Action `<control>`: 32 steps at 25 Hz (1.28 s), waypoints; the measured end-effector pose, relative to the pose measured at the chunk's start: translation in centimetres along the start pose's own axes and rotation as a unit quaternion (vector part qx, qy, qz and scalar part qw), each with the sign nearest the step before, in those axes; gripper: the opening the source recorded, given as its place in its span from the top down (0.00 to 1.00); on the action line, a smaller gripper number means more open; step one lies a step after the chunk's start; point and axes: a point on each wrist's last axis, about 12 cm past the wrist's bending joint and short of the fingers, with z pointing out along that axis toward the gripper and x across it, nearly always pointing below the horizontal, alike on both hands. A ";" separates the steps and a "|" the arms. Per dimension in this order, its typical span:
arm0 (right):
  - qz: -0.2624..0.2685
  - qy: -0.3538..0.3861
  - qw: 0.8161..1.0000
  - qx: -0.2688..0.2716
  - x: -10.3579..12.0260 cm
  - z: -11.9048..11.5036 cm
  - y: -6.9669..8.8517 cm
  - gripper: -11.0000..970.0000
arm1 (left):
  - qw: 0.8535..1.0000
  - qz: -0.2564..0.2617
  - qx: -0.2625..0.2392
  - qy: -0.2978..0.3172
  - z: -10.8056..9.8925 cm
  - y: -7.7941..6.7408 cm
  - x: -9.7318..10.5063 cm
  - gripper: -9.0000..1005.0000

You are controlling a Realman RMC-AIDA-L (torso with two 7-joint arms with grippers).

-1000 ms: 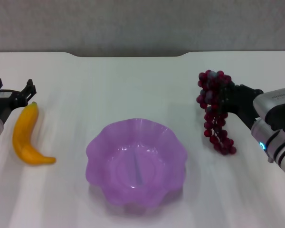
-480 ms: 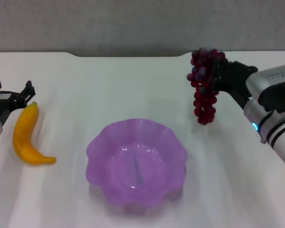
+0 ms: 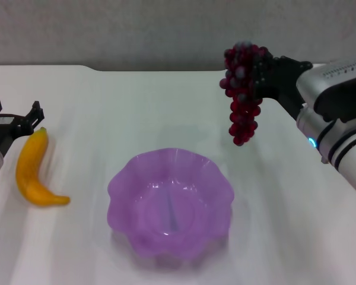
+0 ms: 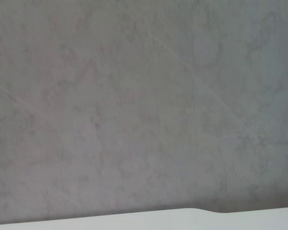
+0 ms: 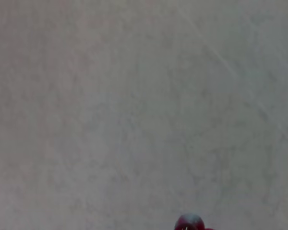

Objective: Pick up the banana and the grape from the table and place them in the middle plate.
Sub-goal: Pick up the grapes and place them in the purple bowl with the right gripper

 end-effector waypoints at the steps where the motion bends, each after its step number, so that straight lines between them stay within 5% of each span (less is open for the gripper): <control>1: 0.002 0.002 1.000 -0.005 -0.2 0.0 0.2 0.85 | 1.000 0.000 0.000 0.000 0.0 0.0 0.0 0.12; 15: -0.029 -0.027 0.995 -0.087 -3.7 -1.3 4.5 0.85 | 1.000 0.000 0.001 -0.001 0.0 0.0 -0.1 0.12; 27: -0.050 0.000 0.983 -0.175 -1.5 -2.6 9.7 0.85 | 1.000 0.000 0.004 -0.005 0.3 -0.3 -0.4 0.12; 32: -0.049 0.014 0.980 -0.192 -0.6 -3.1 10.7 0.85 | 1.000 0.000 0.004 -0.004 0.2 -0.3 -0.3 0.12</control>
